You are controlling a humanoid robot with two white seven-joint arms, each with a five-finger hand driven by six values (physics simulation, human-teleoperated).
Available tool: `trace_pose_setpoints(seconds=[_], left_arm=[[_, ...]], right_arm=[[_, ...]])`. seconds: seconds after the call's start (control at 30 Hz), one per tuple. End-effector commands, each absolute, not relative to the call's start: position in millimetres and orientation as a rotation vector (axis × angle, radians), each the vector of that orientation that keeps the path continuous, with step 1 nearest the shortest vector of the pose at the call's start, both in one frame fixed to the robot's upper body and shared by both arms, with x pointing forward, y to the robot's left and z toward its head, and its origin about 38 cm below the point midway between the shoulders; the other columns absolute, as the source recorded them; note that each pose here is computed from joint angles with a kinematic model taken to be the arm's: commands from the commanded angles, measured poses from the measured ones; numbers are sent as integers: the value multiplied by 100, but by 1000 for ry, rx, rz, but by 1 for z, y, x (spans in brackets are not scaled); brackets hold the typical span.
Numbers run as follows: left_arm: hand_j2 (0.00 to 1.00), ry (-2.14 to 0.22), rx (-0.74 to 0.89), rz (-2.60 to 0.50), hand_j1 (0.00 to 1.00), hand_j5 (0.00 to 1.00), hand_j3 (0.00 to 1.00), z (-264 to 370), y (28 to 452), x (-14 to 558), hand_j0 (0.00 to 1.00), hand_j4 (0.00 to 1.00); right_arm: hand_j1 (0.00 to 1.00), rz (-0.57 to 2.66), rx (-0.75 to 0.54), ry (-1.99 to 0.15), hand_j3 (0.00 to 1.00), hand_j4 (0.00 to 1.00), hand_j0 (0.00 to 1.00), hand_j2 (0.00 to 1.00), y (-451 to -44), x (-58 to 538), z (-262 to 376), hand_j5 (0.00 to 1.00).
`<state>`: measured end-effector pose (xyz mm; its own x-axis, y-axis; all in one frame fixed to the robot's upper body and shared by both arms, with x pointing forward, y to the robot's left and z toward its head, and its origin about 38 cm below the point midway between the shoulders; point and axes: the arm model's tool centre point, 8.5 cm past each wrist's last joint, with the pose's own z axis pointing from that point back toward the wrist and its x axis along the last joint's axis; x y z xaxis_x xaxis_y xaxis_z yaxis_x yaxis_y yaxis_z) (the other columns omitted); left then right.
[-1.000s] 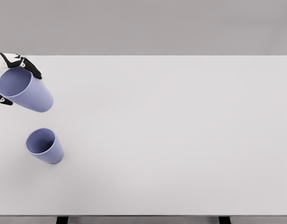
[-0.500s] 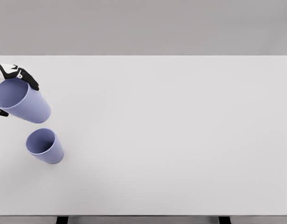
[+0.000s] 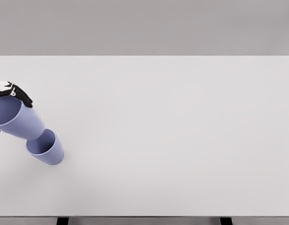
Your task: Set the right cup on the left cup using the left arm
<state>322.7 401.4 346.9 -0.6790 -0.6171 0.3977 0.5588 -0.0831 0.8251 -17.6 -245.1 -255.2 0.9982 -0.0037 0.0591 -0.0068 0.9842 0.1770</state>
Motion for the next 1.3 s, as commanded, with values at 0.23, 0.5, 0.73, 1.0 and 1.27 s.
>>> trace_pose_setpoints(seconds=[0.23, 0.5, 0.73, 1.0, 1.27], left_arm=[[55, -1388, 43, -1850, 55, 55, 55, 342, 399, 324, 55, 55], [55, -1380, 35, -1842, 55, 55, 55, 340, 400, 322, 55, 55], [56, -1370, 39, -1841, 56, 56, 56, 339, 403, 321, 56, 56], [55, -1376, 22, -1840, 55, 55, 55, 336, 399, 322, 55, 55], [55, -1365, 10, -1839, 55, 55, 55, 331, 399, 322, 55, 55]], right_arm=[[100, 2, 178, -61, 100, 100, 100, 100, -245, -17, -255, 100], [100, 1, 178, -60, 100, 100, 100, 100, -245, -18, -255, 100], [100, 3, 178, -59, 100, 100, 100, 100, -245, -18, -255, 100], [100, 1, 178, -60, 100, 100, 100, 100, -245, -18, -255, 100], [100, 3, 178, -59, 100, 100, 100, 100, -245, -18, -255, 100]])
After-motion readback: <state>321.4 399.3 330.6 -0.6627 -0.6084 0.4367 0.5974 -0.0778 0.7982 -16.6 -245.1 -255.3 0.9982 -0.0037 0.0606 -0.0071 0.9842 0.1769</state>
